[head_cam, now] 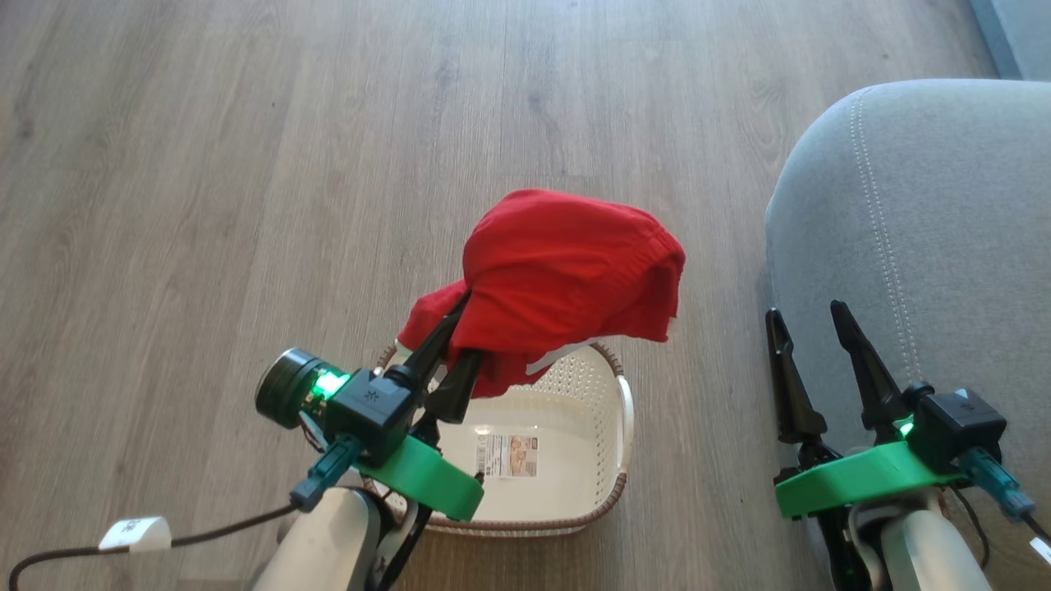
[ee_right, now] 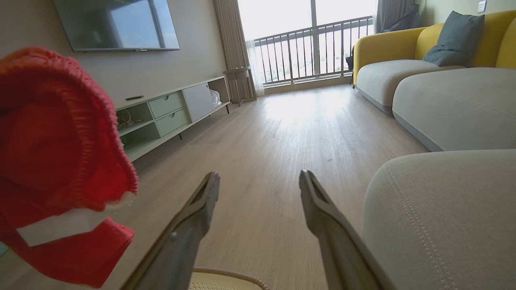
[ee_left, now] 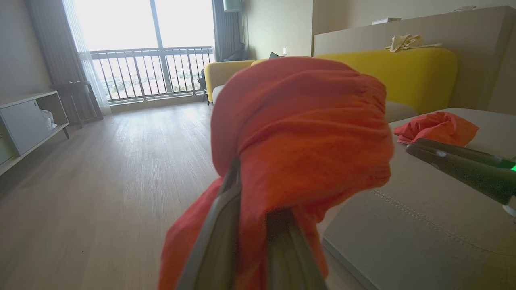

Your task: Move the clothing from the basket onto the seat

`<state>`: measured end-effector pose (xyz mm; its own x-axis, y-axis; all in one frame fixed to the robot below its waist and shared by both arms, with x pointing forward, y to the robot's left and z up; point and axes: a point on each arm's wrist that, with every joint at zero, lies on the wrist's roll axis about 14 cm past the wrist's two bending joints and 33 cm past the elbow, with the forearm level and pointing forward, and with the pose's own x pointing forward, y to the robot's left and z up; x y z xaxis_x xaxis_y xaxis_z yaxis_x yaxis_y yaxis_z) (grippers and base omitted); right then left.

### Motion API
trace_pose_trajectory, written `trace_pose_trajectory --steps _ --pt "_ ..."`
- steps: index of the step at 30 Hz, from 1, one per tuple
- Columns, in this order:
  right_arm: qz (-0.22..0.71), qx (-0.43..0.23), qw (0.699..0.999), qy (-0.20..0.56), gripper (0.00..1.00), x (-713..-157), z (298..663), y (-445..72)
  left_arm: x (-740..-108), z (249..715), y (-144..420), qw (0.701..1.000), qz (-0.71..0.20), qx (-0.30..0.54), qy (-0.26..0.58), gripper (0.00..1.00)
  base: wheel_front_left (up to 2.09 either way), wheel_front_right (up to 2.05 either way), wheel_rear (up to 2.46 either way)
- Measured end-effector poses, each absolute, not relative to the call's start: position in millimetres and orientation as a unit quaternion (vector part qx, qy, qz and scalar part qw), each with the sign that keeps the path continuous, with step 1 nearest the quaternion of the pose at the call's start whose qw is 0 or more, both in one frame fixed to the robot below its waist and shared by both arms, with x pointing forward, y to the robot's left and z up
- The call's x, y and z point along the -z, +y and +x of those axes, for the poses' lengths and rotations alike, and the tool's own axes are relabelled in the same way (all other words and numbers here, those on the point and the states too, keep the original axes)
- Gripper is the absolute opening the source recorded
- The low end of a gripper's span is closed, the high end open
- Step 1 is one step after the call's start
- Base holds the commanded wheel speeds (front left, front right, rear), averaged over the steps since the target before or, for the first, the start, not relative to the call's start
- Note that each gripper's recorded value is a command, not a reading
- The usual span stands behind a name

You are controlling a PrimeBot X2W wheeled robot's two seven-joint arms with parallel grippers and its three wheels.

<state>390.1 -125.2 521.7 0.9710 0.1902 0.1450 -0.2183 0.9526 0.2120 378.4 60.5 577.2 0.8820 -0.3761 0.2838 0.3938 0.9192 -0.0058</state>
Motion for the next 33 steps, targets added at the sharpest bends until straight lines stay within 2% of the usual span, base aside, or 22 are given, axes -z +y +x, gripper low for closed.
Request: trace_pose_trajectory --steps 13,18,24,33 --pt "0.114 -0.135 0.983 -0.054 1.00 -519 383 -104 -583 381 60 0.968 -0.035 0.197 -0.150 0.00 0.00 0.00 0.00" --pt "0.081 -0.201 0.975 -0.043 1.00 -514 372 -79 -585 383 61 0.968 -0.039 0.194 -0.151 0.00 0.00 0.00 0.00" --pt "0.013 -0.303 0.952 -0.029 1.00 -502 352 -43 -589 384 60 0.967 -0.041 0.197 -0.158 0.00 0.00 0.00 0.00" --pt "-0.020 -0.372 0.927 -0.053 1.00 -514 354 -6 -594 377 48 0.961 -0.046 0.220 -0.163 0.00 0.00 0.00 0.00"
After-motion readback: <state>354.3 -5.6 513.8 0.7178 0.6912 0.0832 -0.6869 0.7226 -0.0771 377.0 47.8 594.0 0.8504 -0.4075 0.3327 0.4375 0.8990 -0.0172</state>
